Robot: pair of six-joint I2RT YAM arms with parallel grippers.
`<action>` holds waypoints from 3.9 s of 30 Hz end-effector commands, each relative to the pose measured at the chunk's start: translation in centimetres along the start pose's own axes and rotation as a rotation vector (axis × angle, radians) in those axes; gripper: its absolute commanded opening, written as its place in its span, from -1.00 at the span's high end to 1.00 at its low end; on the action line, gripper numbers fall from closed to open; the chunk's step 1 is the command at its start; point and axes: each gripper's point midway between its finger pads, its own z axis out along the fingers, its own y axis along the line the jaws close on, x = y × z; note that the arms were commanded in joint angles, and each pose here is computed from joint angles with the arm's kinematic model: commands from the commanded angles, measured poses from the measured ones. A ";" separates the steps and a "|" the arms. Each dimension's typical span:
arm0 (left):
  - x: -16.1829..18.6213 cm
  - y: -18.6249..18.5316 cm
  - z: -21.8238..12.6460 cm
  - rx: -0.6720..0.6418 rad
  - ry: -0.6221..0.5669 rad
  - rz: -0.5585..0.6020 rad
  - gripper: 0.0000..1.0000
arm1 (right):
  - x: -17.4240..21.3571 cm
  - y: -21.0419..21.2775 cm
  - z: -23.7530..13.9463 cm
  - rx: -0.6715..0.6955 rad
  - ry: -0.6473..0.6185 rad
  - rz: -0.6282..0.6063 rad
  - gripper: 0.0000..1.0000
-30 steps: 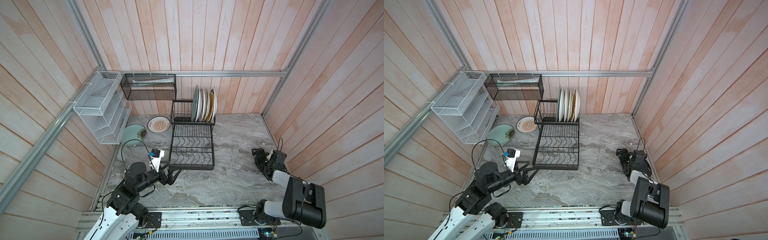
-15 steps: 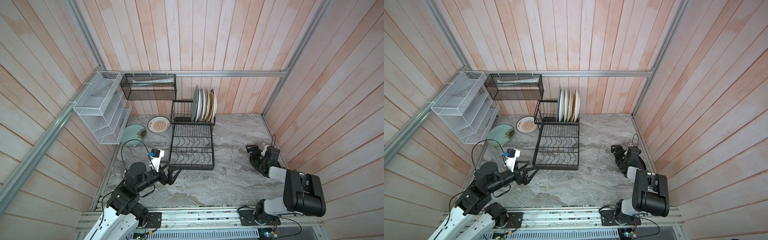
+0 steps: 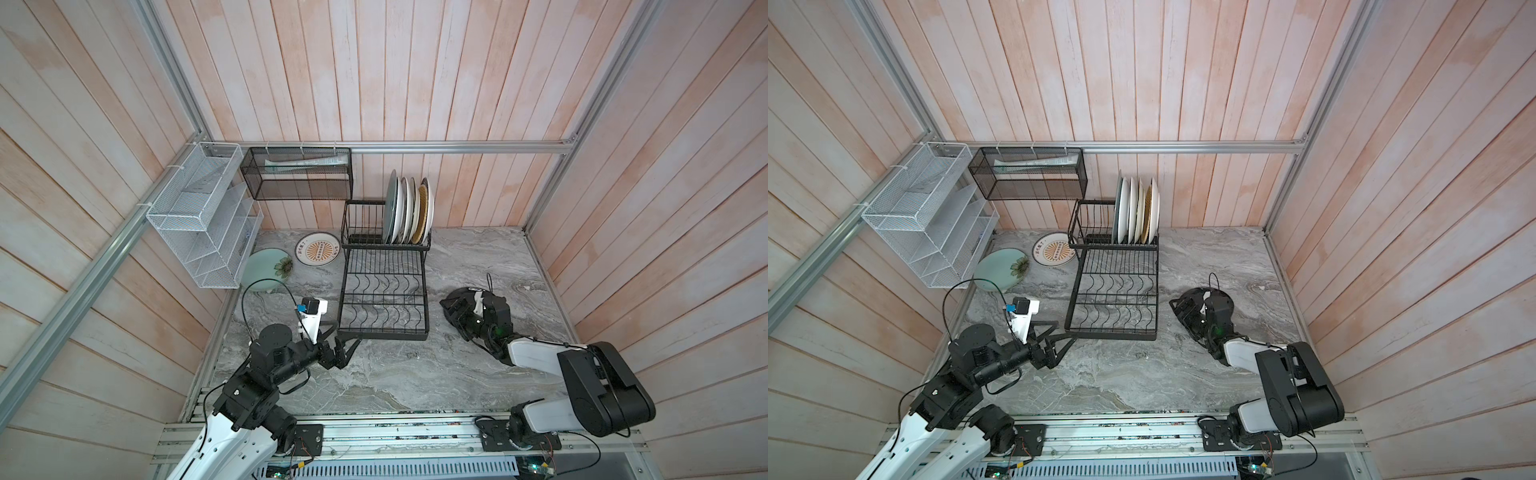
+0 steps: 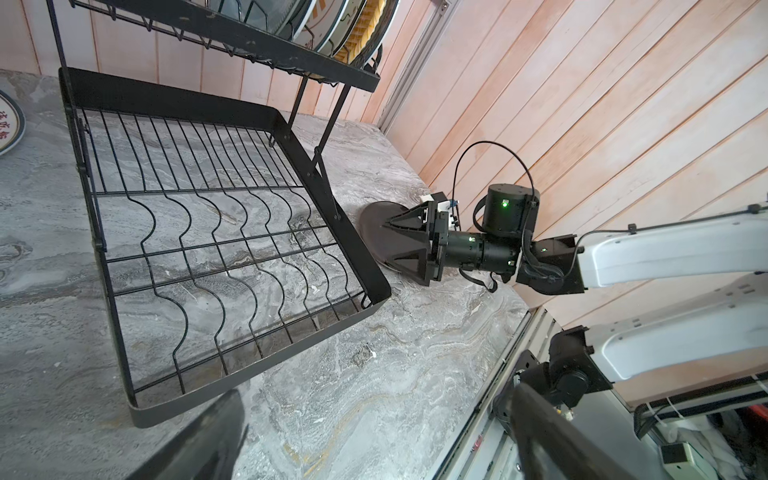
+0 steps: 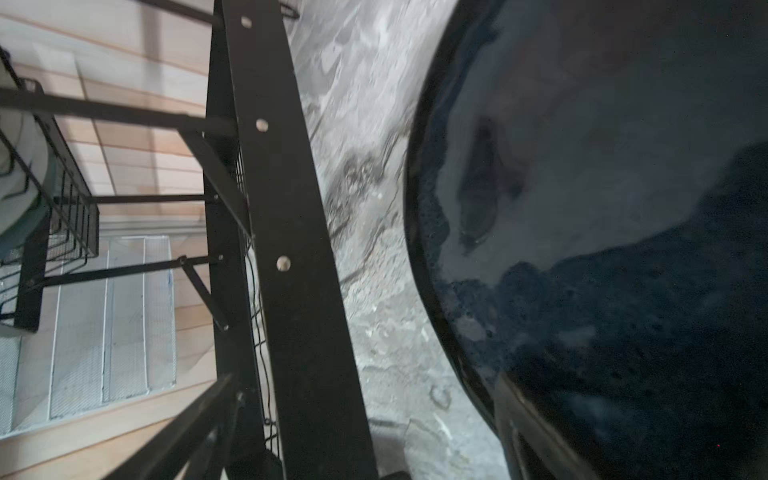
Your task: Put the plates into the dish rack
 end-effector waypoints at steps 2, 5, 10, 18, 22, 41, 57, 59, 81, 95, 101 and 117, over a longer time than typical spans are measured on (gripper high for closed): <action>-0.1 0.3 -0.1 -0.015 -0.013 0.010 -1.00 | 1.0 -3.1 -0.1 0.155 0.068 0.021 -0.94; -0.1 0.5 -0.1 -0.028 -0.015 0.007 -1.00 | -1.5 -2.3 -1.0 0.149 0.021 -0.071 -0.95; -0.2 1.5 -0.1 -0.088 -0.019 -0.013 -1.00 | -6.6 -3.4 -3.7 0.189 -0.081 -0.215 -0.95; 0.9 5.2 1.7 -0.228 -0.012 -0.176 -1.00 | -11.3 -5.3 -3.9 0.256 -0.088 -0.336 -0.81; 0.4 6.2 2.8 -0.224 -0.015 -0.239 -1.00 | -11.8 -5.4 -2.3 0.212 0.005 -0.352 -0.69; 1.2 19.3 8.3 -0.457 0.043 -0.377 -0.97 | -8.8 -7.1 0.1 0.126 0.153 -0.270 -0.41; 1.6 20.3 11.8 -0.370 0.112 -0.363 -0.75 | -5.8 -7.4 0.0 0.092 0.213 -0.220 0.00; 1.7 20.3 12.4 -0.348 0.123 -0.371 -0.64 | -5.5 -7.3 -0.1 0.079 0.209 -0.214 0.03; 1.3 21.4 12.6 -0.384 0.117 -0.396 -0.41 | -5.3 -10.0 -3.9 0.167 0.090 -0.114 1.00; 1.0 21.3 12.6 -0.365 0.116 -0.397 -0.42 | -5.3 -7.9 -9.1 0.125 -0.037 -0.076 1.00; 0.8 20.8 12.8 -0.335 0.116 -0.398 -0.42 | -3.6 -7.3 -9.1 0.089 0.015 -0.122 1.00; 1.3 21.2 13.4 -0.328 0.138 -0.402 -0.42 | -0.1 -6.5 -6.7 0.112 0.147 -0.265 1.00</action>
